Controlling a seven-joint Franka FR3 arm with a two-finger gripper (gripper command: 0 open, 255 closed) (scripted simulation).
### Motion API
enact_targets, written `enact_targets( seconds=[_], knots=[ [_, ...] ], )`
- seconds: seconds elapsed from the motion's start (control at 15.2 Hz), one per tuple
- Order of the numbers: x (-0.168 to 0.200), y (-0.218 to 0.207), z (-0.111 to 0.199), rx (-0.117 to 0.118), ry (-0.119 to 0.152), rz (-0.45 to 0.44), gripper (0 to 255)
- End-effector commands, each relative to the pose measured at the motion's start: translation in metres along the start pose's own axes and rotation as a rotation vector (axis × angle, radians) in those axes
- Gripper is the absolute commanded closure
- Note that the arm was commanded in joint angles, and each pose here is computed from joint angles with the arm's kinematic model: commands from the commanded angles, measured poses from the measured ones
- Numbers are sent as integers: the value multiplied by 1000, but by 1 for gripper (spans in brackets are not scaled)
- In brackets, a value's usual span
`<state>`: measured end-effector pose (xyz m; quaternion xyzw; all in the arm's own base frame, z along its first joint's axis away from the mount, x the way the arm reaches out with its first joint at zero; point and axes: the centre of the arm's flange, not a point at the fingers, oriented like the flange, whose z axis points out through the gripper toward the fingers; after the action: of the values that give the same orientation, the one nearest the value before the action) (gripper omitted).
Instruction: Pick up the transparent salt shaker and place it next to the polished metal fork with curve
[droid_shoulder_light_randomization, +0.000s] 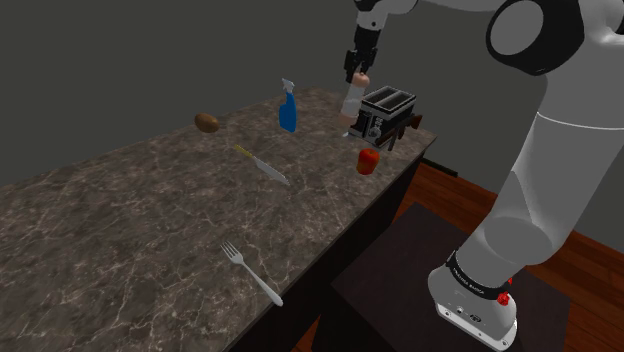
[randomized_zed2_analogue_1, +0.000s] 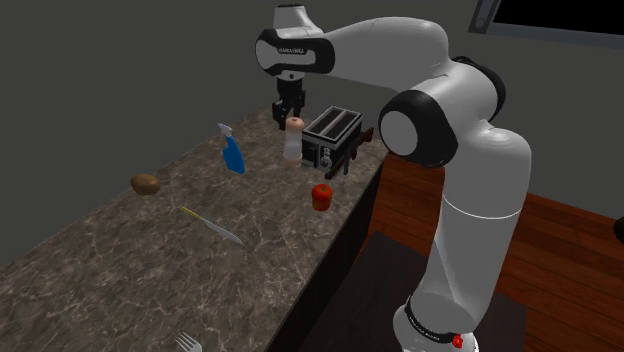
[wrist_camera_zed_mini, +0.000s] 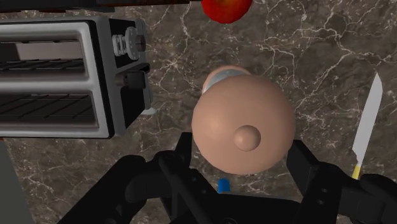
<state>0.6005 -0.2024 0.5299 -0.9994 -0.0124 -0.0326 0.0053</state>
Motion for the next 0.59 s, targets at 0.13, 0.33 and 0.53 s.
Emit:
enact_targets(
  seconds=[0.13,0.33,0.53],
  knots=[
    [0,0,-21,0,0,0,255],
    [1,0,-37,0,0,0,255],
    [2,0,-53,0,0,0,255]
  ],
)
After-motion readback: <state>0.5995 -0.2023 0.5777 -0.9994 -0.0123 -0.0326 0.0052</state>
